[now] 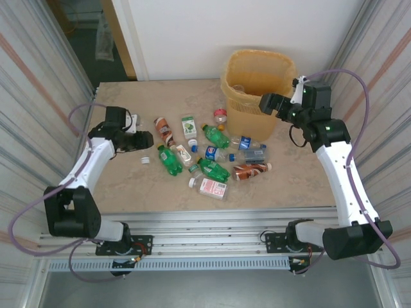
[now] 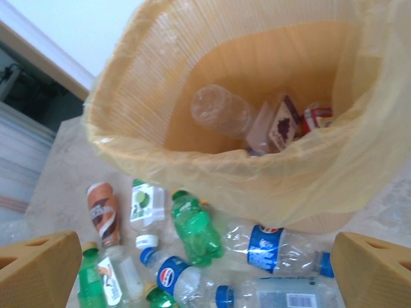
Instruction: Put the plastic bottles in the bin
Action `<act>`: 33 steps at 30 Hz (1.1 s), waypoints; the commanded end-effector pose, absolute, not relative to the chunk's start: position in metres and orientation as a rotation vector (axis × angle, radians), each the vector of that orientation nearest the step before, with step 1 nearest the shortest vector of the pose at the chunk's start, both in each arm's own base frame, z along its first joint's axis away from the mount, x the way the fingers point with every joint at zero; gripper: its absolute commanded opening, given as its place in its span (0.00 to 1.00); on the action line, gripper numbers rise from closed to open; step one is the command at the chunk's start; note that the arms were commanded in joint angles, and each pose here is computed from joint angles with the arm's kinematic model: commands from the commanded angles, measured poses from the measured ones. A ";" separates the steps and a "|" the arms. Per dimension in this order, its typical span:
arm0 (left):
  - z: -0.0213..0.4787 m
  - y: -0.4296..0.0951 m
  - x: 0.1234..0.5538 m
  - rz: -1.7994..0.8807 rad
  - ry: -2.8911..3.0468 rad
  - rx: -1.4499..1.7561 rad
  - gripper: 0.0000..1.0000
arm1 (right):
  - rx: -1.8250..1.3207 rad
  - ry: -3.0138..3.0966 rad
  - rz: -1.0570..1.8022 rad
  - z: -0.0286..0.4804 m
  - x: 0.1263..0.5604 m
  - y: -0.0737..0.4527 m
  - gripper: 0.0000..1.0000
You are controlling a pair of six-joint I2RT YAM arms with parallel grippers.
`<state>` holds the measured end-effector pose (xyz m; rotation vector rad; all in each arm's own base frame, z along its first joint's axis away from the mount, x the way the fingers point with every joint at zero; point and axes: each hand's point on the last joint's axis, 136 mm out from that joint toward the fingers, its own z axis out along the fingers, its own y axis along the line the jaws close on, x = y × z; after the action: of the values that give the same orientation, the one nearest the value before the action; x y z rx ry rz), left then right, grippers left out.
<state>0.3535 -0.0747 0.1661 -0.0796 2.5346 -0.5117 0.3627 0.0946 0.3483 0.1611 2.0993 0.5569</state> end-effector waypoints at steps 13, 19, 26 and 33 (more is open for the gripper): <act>0.276 -0.166 0.347 -1.042 2.079 0.016 0.42 | -0.218 2.075 0.840 0.352 0.327 0.197 0.99; 0.292 -0.176 0.346 -1.100 2.028 0.006 0.42 | -0.364 2.066 1.050 0.338 0.311 0.245 0.99; 0.299 -0.180 0.346 -1.152 1.992 0.002 0.42 | -0.549 2.050 1.228 0.329 0.287 0.292 0.99; 0.305 -0.180 0.343 -1.173 1.969 -0.009 0.42 | -0.666 2.051 1.326 0.315 0.271 0.330 0.99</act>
<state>0.3516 -0.1761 0.2864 -0.0433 2.0330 -1.1251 0.2771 0.3153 0.3102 -0.6056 2.0980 1.2531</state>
